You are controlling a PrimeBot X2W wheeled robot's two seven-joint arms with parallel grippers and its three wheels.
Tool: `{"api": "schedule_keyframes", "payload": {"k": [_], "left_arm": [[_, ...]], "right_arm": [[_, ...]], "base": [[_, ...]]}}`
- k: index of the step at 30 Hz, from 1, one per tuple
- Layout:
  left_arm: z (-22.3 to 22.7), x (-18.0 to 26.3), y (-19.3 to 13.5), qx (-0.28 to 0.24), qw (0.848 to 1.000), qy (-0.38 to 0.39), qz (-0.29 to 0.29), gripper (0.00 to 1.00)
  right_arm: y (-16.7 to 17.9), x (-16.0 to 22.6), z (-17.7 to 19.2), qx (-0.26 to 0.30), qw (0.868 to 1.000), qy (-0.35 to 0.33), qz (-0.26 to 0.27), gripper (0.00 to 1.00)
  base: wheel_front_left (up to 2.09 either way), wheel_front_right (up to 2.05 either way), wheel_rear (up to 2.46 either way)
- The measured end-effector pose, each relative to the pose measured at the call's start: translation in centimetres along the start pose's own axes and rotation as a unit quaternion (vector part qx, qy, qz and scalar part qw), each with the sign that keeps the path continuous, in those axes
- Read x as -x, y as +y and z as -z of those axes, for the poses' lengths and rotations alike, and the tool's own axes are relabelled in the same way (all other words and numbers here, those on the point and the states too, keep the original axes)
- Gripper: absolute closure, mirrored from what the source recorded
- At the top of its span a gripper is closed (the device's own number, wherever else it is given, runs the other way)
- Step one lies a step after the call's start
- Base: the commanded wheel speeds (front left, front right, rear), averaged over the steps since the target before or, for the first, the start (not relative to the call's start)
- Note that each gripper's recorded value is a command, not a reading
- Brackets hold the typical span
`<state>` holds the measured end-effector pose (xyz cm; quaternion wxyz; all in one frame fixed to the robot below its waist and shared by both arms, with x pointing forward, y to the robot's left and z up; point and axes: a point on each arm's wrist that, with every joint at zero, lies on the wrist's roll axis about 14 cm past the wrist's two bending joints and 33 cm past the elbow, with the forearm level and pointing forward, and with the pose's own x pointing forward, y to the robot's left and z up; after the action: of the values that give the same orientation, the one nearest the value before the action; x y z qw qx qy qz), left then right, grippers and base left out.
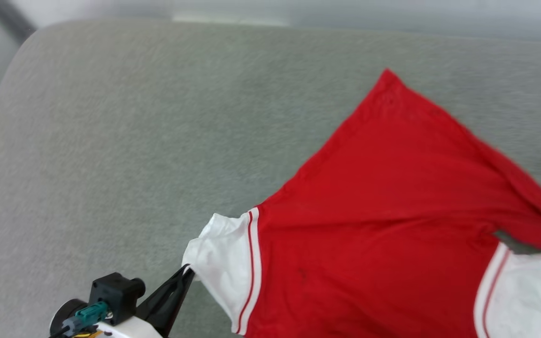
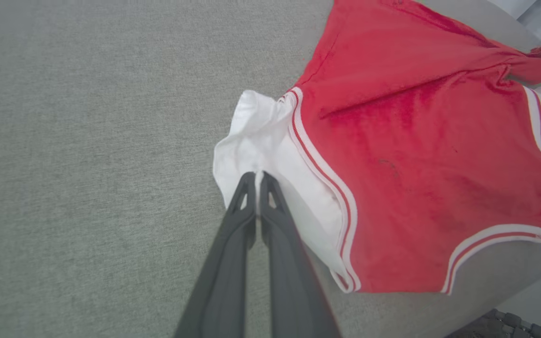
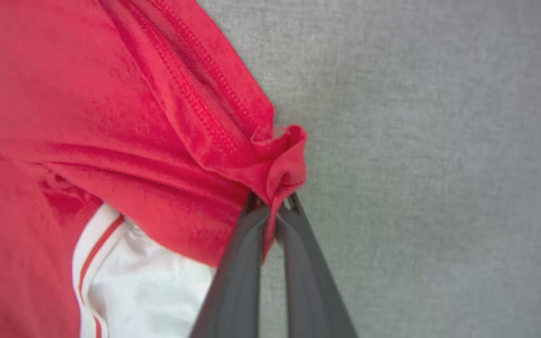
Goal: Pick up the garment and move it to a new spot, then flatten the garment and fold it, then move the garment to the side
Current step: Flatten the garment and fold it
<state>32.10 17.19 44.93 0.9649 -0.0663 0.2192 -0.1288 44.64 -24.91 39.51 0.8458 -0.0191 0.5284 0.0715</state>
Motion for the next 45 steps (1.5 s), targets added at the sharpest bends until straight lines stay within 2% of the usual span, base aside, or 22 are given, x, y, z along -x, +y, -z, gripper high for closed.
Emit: {"api": "schedule_keyframes", "payload": {"k": [5,14,21,22,23,28,32,37,41,45], "left_arm": [[-1.0,-0.4,-0.2,-0.012,1.000,-0.019,0.010,1.00],[-2.0,-1.0,-1.6,-0.018,0.999,-0.036,0.036,1.00],[-1.7,-1.2,-2.2,-0.015,0.998,-0.036,0.043,1.00],[-1.8,-1.1,-2.2,-0.015,0.998,-0.036,0.043,1.00],[-1.8,-1.1,-2.1,-0.015,0.998,-0.036,0.043,1.00],[-2.1,-0.9,-2.2,-0.023,0.998,-0.039,0.046,1.00],[-2.5,-0.8,-2.3,-0.024,0.998,-0.046,0.045,1.00],[-3.2,-0.9,-2.4,-0.025,0.997,-0.053,0.045,1.00],[-3.5,-1.1,-2.6,-0.024,0.997,-0.056,0.044,1.00],[-3.6,-1.2,-2.5,-0.022,0.997,-0.057,0.038,1.00]], "right_arm": [[-1.1,3.4,3.6,-0.041,0.999,-0.027,0.000,1.00],[-1.1,5.8,12.4,-0.103,0.995,0.012,0.003,1.00],[-0.4,5.7,14.4,-0.106,0.994,0.025,0.003,1.00],[-0.3,5.7,14.2,-0.104,0.994,0.021,0.002,0.61],[-0.3,5.8,13.8,-0.100,0.995,0.014,0.004,0.00],[-0.1,6.3,10.6,-0.054,0.998,-0.012,0.001,0.00],[1.3,7.0,5.1,-0.019,0.997,-0.072,-0.020,0.00],[4.5,7.0,-1.2,0.041,0.991,-0.115,-0.051,0.00],[7.0,5.3,-4.8,0.084,0.988,-0.117,-0.063,0.00],[8.4,2.4,-6.8,0.116,0.987,-0.092,-0.064,0.00]], "base": [[0.00,0.00,0.00],[0.00,0.00,0.00],[0.00,0.00,0.00],[0.00,0.00,0.00],[0.00,0.00,0.00],[0.00,0.00,0.00],[0.00,0.00,0.00],[0.00,0.00,0.00],[0.00,0.00,0.00],[0.00,0.00,0.00]]}}
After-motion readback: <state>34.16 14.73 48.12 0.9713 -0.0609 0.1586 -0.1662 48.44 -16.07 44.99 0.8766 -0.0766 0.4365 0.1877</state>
